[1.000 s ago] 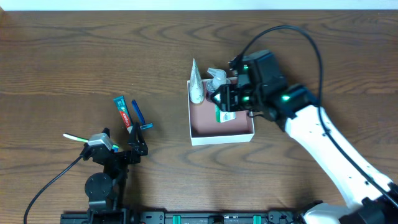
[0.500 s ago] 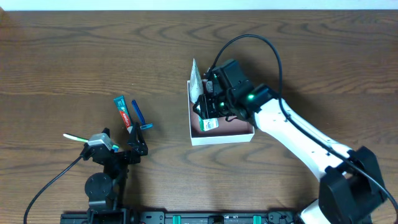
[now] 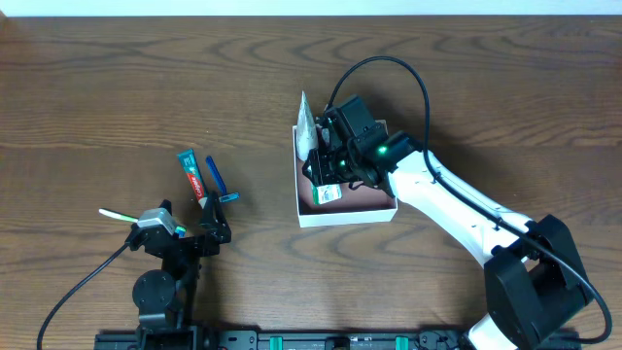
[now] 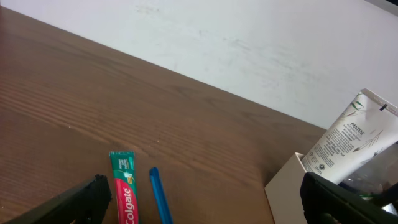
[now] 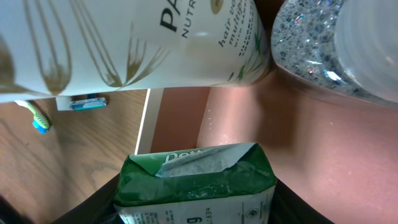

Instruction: Pack container

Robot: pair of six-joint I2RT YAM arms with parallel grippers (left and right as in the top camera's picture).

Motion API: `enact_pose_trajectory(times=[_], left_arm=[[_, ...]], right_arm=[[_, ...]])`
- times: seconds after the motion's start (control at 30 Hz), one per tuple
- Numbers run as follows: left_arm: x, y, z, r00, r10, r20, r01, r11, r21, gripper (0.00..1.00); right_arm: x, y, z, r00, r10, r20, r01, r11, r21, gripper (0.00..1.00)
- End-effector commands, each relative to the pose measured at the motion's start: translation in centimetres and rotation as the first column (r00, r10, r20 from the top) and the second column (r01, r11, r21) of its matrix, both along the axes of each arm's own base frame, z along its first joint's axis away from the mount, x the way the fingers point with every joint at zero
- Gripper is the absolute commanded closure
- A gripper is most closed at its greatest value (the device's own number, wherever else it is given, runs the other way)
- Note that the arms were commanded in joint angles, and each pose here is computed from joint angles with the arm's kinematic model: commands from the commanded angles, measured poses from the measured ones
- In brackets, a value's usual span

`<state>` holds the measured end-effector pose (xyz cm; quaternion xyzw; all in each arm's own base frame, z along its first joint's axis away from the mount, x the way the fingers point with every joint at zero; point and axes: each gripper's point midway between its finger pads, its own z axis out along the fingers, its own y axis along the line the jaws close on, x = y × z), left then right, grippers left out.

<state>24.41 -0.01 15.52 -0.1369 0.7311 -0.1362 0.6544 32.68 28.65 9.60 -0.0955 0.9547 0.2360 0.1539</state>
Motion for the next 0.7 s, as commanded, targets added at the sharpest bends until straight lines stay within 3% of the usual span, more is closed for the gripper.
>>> enact_pose_trajectory(times=[0.0,0.67], left_arm=[[0.02,0.17,-1.61,0.999,0.006,-0.038,-0.006,1.0,0.007,0.02],[0.02,0.17,-1.61,0.999,0.006,-0.038,-0.006,1.0,0.007,0.02]], right_arm=[[0.34,0.04,-0.77,1.0,-0.02,-0.006,0.02,0.999,-0.025,0.6],[0.18,0.28,-0.76,1.0,-0.023,-0.008,0.023,0.999,-0.023,0.58]])
